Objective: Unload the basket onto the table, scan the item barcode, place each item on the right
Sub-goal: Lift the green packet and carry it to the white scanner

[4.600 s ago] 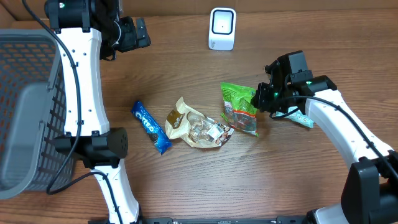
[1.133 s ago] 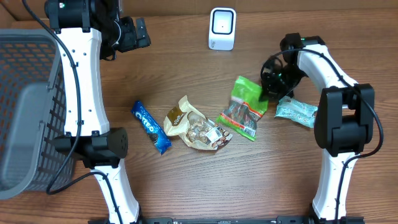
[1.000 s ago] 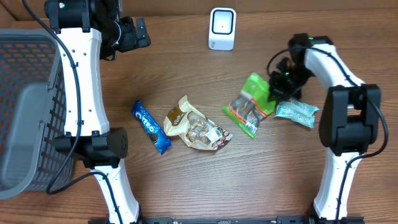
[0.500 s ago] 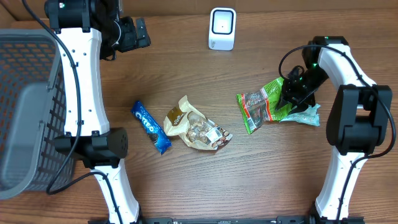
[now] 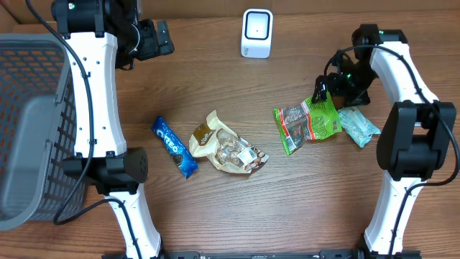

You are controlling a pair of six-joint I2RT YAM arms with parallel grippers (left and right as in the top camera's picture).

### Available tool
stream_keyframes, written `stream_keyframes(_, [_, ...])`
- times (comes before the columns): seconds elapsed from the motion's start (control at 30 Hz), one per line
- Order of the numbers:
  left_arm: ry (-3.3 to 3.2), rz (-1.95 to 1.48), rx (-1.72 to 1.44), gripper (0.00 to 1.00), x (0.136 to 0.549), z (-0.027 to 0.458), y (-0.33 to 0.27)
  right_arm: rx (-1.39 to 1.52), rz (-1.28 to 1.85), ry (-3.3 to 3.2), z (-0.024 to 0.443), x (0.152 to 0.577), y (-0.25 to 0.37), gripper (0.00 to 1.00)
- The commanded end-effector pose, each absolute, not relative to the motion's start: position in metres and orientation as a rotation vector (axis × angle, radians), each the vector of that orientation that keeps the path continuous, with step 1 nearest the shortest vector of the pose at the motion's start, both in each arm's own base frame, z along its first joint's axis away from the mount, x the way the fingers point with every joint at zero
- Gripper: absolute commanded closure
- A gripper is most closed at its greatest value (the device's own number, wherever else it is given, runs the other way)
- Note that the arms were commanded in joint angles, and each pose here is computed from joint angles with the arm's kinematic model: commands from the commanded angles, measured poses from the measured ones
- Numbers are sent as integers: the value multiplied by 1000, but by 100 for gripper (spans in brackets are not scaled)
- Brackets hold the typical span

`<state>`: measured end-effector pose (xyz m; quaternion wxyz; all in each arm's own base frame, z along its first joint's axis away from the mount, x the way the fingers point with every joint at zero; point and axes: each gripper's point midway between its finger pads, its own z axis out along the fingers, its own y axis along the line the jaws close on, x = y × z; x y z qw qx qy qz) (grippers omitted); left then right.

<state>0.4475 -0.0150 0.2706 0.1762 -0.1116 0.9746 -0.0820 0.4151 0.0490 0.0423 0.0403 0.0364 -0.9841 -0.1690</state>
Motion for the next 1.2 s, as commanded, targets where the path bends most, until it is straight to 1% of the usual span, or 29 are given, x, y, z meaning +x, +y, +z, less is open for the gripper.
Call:
stream_keyframes(0.0, [2742,-234,-327,0,448,275,-16,197,-632,-2973,39,399,66,0])
stream_keyframes(0.13, [2742,-234,-327,0,448,275,-16,193,-735,-2908,24,382,81,0])
stream_keyframes(0.27, [2742,-233,-327,0,448,275,-16,204,-748,-2871,15,370,90,2])
stream_keyframes(0.37, [2742,-234,-327,0,448,275,-16,217,-792,-2857,15,369,101,7])
stream_keyframes(0.57, [2742,-234,-327,0,448,275,-16,242,-899,-2825,15,365,124,23])
stream_keyframes(0.6, [2742,-234,-327,0,448,275,-16,243,-897,-2823,13,363,125,28])
stream_keyframes(0.63, [2742,-234,-327,0,448,275,-16,236,-895,-2821,8,361,126,36])
stream_keyframes(0.7, [2742,-234,-327,0,448,275,-16,177,-887,-2821,-2,358,126,56])
stream_keyframes(0.73, [2742,-234,-327,0,448,275,-16,152,-885,-2821,-7,356,126,71])
stream_keyframes(0.8, [2742,-234,-327,0,448,275,-16,103,-881,-2824,-17,353,126,89])
stream_keyframes(0.83, [2742,-234,-327,1,448,275,-16,98,-898,-2822,-20,352,127,96])
stream_keyframes(1.03, [2742,-234,-327,0,448,275,-16,102,-1009,-2811,-11,358,138,96])
stream_keyframes(1.17, [2742,-234,-327,0,448,275,-16,123,-1106,-2810,18,373,144,96])
